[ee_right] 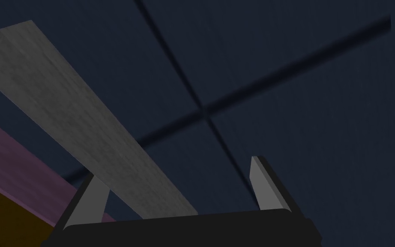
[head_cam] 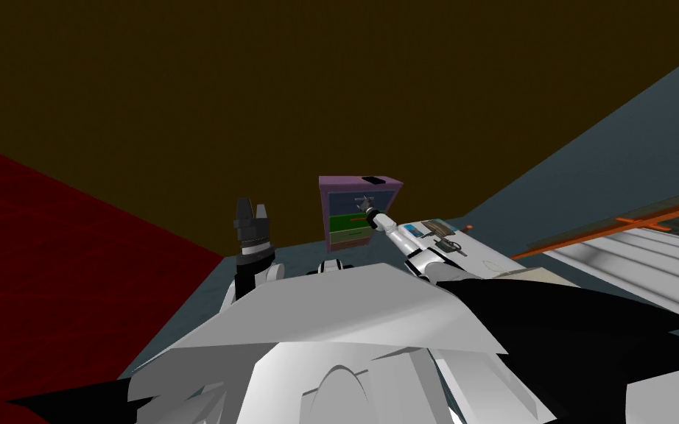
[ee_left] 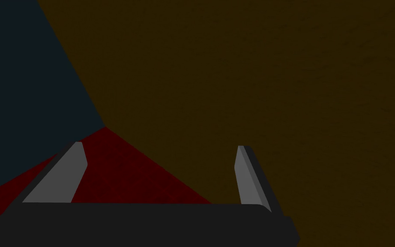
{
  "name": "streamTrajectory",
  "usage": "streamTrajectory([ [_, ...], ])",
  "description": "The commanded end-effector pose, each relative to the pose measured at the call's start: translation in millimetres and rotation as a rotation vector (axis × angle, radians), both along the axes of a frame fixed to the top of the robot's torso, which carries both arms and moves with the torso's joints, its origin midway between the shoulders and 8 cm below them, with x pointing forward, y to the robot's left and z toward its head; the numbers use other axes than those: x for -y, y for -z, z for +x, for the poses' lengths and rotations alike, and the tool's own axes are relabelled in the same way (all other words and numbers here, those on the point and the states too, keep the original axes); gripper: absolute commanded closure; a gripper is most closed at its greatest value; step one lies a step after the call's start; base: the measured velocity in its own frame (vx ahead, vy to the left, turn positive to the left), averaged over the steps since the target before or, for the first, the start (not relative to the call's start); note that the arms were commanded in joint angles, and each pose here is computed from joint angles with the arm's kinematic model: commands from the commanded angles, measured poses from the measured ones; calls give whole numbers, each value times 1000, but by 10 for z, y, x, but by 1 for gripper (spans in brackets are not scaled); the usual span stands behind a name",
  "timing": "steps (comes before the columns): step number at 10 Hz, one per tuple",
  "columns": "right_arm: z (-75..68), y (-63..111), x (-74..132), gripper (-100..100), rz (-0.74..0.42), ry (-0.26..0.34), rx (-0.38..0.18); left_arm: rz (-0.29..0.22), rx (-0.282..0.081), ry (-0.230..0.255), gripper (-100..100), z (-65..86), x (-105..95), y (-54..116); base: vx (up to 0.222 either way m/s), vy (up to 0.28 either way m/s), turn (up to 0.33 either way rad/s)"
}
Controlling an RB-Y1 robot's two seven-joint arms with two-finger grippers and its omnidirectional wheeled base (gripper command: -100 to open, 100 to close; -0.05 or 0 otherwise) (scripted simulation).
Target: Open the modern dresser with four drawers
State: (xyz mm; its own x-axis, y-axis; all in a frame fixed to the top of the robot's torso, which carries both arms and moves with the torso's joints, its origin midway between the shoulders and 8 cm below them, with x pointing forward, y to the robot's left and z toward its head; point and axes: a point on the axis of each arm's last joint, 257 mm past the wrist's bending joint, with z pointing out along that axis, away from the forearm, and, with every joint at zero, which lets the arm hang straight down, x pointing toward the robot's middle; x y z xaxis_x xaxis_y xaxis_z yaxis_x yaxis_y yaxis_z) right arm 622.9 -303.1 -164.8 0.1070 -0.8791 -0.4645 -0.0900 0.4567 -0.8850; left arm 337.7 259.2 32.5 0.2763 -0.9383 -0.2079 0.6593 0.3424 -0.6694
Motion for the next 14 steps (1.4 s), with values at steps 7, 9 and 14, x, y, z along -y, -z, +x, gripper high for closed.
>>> streamTrajectory([
  [7, 92, -340, 449, 100, -190, 54, 69, 0, 0, 0, 0, 0, 0, 0, -4, 82, -76],
  [9, 114, -515, 461, 100, -184, 59, 100, 0, 0, 0, 0, 0, 0, 0, -62, 37, -73],
  [14, 108, -622, 409, 100, -203, 47, 121, 0, 0, 0, 0, 1, 0, 0, -160, -7, -44],
])
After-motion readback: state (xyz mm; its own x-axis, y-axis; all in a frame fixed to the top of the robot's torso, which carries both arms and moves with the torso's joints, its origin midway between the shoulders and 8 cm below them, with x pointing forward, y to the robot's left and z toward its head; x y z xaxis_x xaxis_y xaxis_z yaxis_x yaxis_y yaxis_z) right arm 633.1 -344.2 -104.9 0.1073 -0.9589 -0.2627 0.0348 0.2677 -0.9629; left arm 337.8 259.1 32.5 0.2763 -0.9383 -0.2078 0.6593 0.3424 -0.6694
